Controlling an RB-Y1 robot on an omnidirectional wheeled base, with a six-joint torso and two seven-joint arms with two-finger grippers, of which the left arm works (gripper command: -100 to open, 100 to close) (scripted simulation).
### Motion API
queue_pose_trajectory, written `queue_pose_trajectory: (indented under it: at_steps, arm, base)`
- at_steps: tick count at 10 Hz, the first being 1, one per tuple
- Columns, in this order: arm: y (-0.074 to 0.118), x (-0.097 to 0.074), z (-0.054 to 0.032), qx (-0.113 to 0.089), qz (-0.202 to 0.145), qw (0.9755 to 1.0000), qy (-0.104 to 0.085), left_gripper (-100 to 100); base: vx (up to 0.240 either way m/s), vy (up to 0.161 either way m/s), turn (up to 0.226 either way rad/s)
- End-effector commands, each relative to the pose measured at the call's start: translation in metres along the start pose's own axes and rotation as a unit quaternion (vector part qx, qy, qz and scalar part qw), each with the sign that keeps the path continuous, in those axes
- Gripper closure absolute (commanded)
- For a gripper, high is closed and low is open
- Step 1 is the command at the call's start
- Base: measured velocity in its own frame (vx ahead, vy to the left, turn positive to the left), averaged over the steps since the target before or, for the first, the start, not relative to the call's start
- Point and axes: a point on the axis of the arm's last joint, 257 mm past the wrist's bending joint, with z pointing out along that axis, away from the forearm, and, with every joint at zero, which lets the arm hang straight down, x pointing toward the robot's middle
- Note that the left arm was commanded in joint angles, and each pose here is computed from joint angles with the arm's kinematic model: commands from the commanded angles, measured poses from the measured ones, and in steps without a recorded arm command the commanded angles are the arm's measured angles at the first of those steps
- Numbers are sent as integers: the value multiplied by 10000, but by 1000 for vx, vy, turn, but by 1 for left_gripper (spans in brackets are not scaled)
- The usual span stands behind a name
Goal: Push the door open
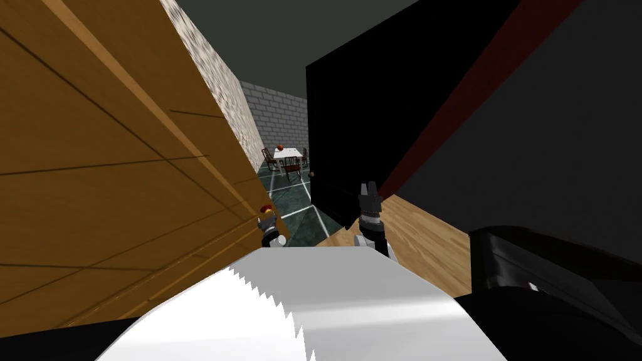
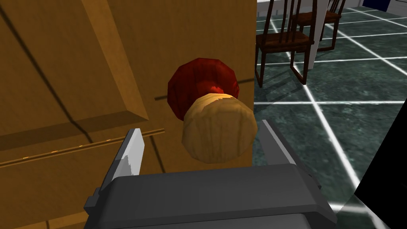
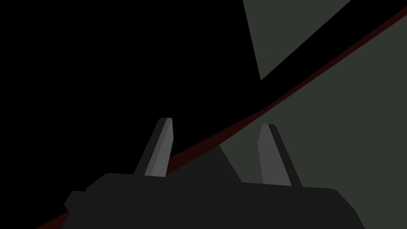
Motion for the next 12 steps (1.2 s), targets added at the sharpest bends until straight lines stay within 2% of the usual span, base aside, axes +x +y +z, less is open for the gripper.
queue_pose_trajectory:
  at_steps: [1, 7, 12]
  arm:
    - [-190, 51, 80, 195, 15, 9998, 80, 100]
    - [-293, 22, 108, 422, -54, 9991, 24, 100]
    - [-344, -29, 93, 611, -149, 9980, -64, 100]
  base:
    - [98, 26, 55]
    - [103, 20, 60]
    - [126, 20, 69]
